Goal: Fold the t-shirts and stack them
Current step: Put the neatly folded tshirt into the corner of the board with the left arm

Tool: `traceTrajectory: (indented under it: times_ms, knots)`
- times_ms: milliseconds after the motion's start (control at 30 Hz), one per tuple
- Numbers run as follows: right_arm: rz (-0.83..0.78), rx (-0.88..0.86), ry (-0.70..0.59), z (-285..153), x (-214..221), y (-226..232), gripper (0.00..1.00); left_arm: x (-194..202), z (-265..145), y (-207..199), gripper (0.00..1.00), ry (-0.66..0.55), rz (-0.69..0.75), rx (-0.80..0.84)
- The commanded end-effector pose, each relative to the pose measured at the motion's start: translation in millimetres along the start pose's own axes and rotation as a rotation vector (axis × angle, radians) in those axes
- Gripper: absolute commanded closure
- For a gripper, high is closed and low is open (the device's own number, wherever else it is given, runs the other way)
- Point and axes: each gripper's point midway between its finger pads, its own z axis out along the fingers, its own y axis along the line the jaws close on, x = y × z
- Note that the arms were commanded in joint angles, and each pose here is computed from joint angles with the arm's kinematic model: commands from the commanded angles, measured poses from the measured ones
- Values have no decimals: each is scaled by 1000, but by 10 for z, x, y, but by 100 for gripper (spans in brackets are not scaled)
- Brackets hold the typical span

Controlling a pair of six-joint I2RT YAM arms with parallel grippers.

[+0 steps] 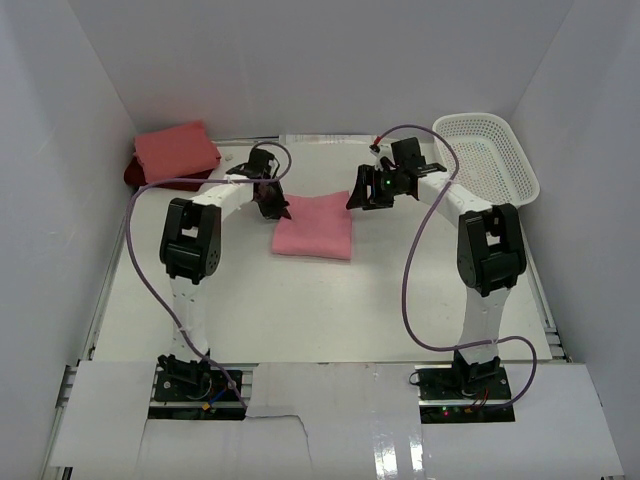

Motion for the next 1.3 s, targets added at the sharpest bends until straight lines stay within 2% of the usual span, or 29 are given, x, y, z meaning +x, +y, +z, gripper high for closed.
traceTrajectory:
  times_ms: [0,133,167,233,400,433,600,767,933,1133,1267]
  knots:
    - [-63,-36,-87,-237,-224,233,33,-260,62,311,100,-27,58,-175]
    - [-58,-46,-83,-258,-189,265,33,-1328,-239,144,100,-205,76,-129]
    - [-57,-48,-85,-264,-179,263,33,-1655,-362,-26,100,-279,96,-64]
    - [-53,-53,-84,-278,-142,273,33,-2009,-530,95,100,-364,76,-43]
    - [-46,-67,-89,-308,-59,299,33,-2544,-850,421,100,-553,31,67]
    - [-43,-65,-86,-305,-40,290,33,-2679,-959,625,100,-587,11,61]
    - [-52,-58,-80,-322,-26,284,33,-3158,-1573,426,100,-769,118,147]
    - [-51,-61,-76,-326,-59,308,33,-3419,-1986,266,100,-922,189,181]
    - [-50,-59,-71,-318,-67,311,33,-3480,-2021,186,100,-958,213,223]
    - [-46,-52,-50,-281,-54,276,33,-3530,-2037,536,100,-981,152,104]
    - [-51,-53,-37,-245,-57,286,33,-3594,-2205,736,100,-1025,123,56]
